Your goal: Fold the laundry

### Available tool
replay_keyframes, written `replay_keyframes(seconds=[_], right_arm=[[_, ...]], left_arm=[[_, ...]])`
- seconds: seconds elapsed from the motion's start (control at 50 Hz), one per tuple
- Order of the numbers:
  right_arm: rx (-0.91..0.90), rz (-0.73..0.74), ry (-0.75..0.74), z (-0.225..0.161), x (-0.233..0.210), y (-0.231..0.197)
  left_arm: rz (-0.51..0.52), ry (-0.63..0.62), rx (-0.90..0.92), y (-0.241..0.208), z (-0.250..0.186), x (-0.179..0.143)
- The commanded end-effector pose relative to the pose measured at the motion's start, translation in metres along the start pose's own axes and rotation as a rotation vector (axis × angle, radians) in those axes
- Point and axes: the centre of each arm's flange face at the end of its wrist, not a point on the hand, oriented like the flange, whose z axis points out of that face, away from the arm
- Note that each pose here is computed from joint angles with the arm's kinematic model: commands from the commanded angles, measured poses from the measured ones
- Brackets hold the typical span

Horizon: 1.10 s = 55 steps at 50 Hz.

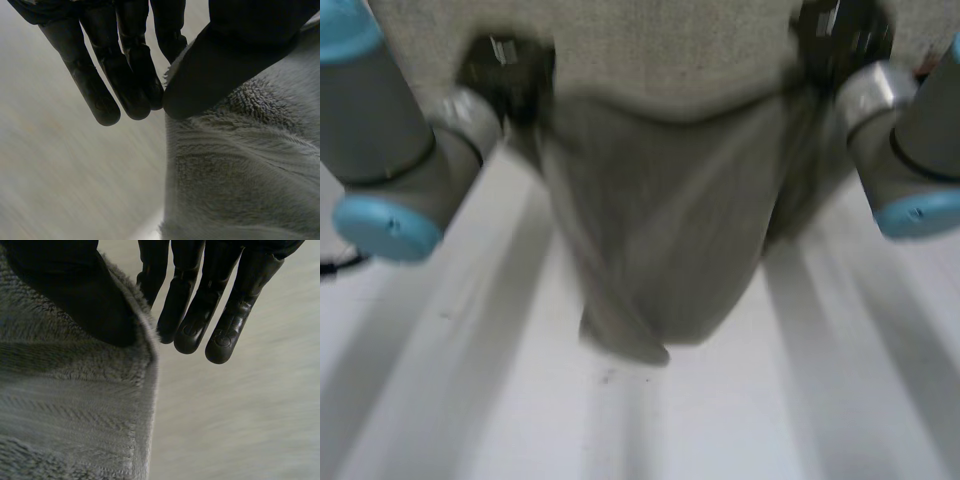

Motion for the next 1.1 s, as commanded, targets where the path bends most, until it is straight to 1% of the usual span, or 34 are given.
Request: replay_keyframes(seconds=[0.02, 0.06, 0.08, 0.12, 0.14, 0.16, 0.18, 0.2, 0.22, 0.24, 0.28, 0.3, 0.32, 0.34, 0.36, 0.38, 0.4, 0.44, 0.54, 0.62, 0.66, 0.68, 0.7, 0.72, 0.76, 0.8, 0.86, 0.94, 0.98, 1.0, 1.04, 1.06, 1.08, 1.1], right_arm=[[0.317, 0.01, 0.402, 0.017, 0.061, -0.047], [0.297, 0.02, 0.314, 0.01, 0.046, -0.041], [0.297, 0.02, 0.313, 0.01, 0.046, -0.041], [0.23, 0.037, 0.19, 0.0, 0.024, -0.027], [0.23, 0.037, 0.189, 0.0, 0.023, -0.027], [0.187, 0.048, 0.126, -0.007, 0.013, -0.018], [0.145, 0.062, 0.062, -0.013, 0.001, -0.009], [0.145, 0.062, 0.061, -0.013, 0.001, -0.009], [0.114, 0.077, 0.0, -0.02, -0.012, -0.001], [0.114, 0.077, -0.001, -0.02, -0.012, -0.001], [0.055, 0.107, -0.127, -0.036, -0.04, 0.015], [0.055, 0.107, -0.127, -0.036, -0.041, 0.015], [0.024, 0.121, -0.193, -0.046, -0.058, 0.025], [-0.005, 0.131, -0.256, -0.057, -0.076, 0.034], [-0.005, 0.132, -0.256, -0.057, -0.076, 0.035], [-0.037, 0.142, -0.308, -0.068, -0.091, 0.043], [-0.037, 0.142, -0.309, -0.068, -0.091, 0.043], [-0.104, 0.16, -0.406, -0.09, -0.121, 0.061], [-0.179, 0.173, -0.494, -0.117, -0.142, 0.074], [-0.235, 0.175, -0.563, -0.136, -0.141, 0.073], [-0.291, 0.184, -0.642, -0.155, -0.123, 0.059], [-0.292, 0.184, -0.643, -0.155, -0.123, 0.059], [-0.323, 0.187, -0.691, -0.164, -0.112, 0.051], [-0.324, 0.187, -0.692, -0.164, -0.112, 0.051], [-0.395, 0.178, -0.767, -0.175, -0.088, 0.045], [-0.433, 0.17, -0.777, -0.175, -0.076, 0.047], [-0.458, 0.193, -0.72, -0.164, -0.058, 0.054], [-0.475, 0.247, -0.675, -0.158, -0.053, 0.062], [-0.496, 0.338, -0.632, -0.153, -0.057, 0.068], [-0.496, 0.339, -0.632, -0.153, -0.057, 0.068], [-0.525, 0.475, -0.575, -0.147, -0.066, 0.078], [-0.525, 0.476, -0.575, -0.147, -0.066, 0.078], [-0.532, 0.545, -0.544, -0.144, -0.07, 0.082], [-0.532, 0.546, -0.544, -0.144, -0.07, 0.082]], left_arm=[[-0.001, -0.231, 0.454, -0.1, -0.002, -0.044], [0.003, -0.227, 0.443, -0.091, -0.012, -0.04], [0.003, -0.227, 0.442, -0.091, -0.012, -0.04], [0.005, -0.203, 0.367, -0.066, -0.021, -0.033], [0.005, -0.203, 0.366, -0.066, -0.021, -0.033], [0.009, -0.187, 0.315, -0.05, -0.024, -0.028], [0.009, -0.187, 0.315, -0.05, -0.024, -0.027], [0.012, -0.173, 0.261, -0.032, -0.027, -0.023], [0.012, -0.156, 0.207, -0.014, -0.031, -0.018], [0.012, -0.155, 0.207, -0.014, -0.031, -0.017], [0.014, -0.127, 0.091, 0.025, -0.041, -0.009], [0.014, -0.126, 0.09, 0.025, -0.041, -0.009], [0.015, -0.112, 0.027, 0.045, -0.046, -0.004], [0.015, -0.112, 0.027, 0.046, -0.046, -0.004], [0.015, -0.092, -0.039, 0.067, -0.052, 0.003], [0.013, -0.067, -0.108, 0.091, -0.057, 0.01], [0.013, -0.067, -0.109, 0.091, -0.057, 0.01], [0.01, -0.028, -0.221, 0.126, -0.07, 0.023], [0.012, 0.018, -0.352, 0.153, -0.095, 0.034], [0.043, 0.063, -0.461, 0.161, -0.12, 0.039], [0.125, 0.125, -0.561, 0.149, -0.148, 0.037], [0.126, 0.125, -0.561, 0.149, -0.148, 0.037], [0.169, 0.165, -0.618, 0.141, -0.164, 0.035], [0.17, 0.166, -0.619, 0.141, -0.164, 0.035], [0.227, 0.251, -0.735, 0.125, -0.196, 0.034], [0.24, 0.28, -0.758, 0.115, -0.206, 0.032], [0.238, 0.246, -0.709, 0.098, -0.204, 0.024], [0.243, 0.206, -0.637, 0.092, -0.195, 0.021], [0.246, 0.176, -0.596, 0.091, -0.188, 0.019], [0.246, 0.176, -0.596, 0.091, -0.188, 0.019], [0.246, 0.169, -0.577, 0.091, -0.185, 0.018], [0.247, 0.158, -0.558, 0.09, -0.181, 0.017], [0.247, 0.146, -0.539, 0.088, -0.177, 0.016], [0.247, 0.146, -0.539, 0.088, -0.177, 0.016]])
